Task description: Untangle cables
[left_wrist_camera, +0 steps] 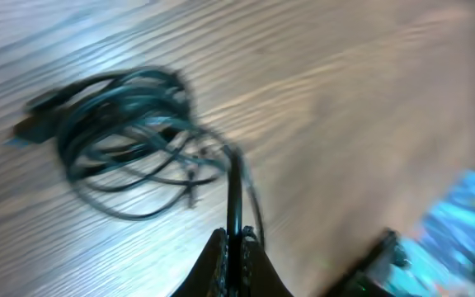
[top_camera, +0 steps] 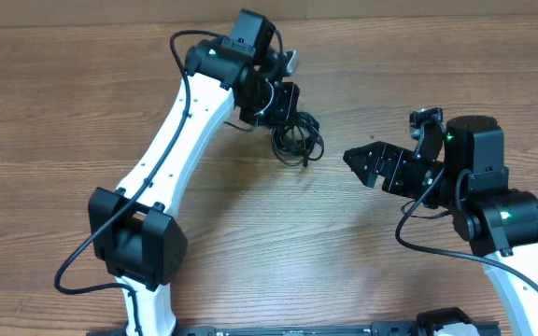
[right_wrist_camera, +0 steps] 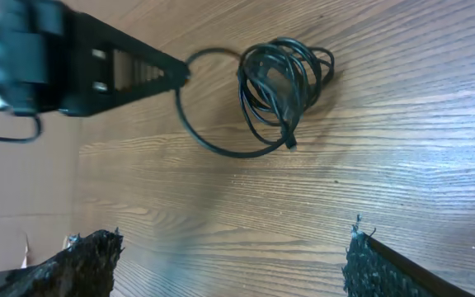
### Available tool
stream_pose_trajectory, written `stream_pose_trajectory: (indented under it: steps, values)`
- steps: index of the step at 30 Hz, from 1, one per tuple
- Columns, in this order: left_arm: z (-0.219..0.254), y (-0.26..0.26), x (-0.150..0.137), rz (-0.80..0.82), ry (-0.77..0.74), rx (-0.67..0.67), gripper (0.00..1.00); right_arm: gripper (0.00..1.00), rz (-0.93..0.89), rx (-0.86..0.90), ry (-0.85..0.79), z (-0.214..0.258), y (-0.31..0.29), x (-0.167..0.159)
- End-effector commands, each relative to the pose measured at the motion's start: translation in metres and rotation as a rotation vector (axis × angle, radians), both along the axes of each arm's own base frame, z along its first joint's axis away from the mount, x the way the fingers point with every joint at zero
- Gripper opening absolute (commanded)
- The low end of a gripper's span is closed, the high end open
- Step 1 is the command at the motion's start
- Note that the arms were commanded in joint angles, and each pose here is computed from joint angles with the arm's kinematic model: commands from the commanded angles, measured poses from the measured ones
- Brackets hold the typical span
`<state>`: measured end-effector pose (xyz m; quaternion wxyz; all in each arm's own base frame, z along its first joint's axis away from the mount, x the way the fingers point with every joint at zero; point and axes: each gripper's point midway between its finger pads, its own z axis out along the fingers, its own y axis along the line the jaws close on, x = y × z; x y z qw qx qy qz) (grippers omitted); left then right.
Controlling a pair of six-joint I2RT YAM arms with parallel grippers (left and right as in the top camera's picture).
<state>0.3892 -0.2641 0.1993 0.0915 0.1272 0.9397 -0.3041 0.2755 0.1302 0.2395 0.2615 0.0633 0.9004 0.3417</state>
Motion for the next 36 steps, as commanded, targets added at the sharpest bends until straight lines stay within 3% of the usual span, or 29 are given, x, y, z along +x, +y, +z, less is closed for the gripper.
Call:
stream_pose_trajectory:
  steps: [1,7,17,24,28,30,36]
  values:
    - [0.062,-0.006,0.004,-0.077,-0.12,-0.158,0.04,0.88,-0.002,-0.001,-0.026,0.009,0.0,0.002]
    - [0.114,0.013,0.013,-0.029,-0.239,-0.168,0.04,0.88,-0.002,-0.001,-0.031,0.01,0.0,0.003]
    - [0.129,0.041,0.024,0.088,-0.322,-0.042,0.04,0.88,0.001,-0.009,0.038,-0.009,0.002,0.01]
    - [0.19,0.044,0.02,0.143,-0.438,-0.123,0.04,0.88,0.079,0.062,0.071,-0.014,0.019,0.013]
    - [0.211,0.038,0.013,0.192,-0.409,-0.204,0.04,0.89,0.259,0.12,-0.083,0.009,0.039,0.014]
    - [0.219,0.033,0.008,0.191,-0.391,-0.248,0.04,0.94,0.311,0.128,-0.151,0.018,0.044,0.015]
    - [0.264,0.02,-0.006,0.131,-0.458,-0.386,0.04,1.0,0.347,0.069,-0.269,0.024,0.043,0.024]
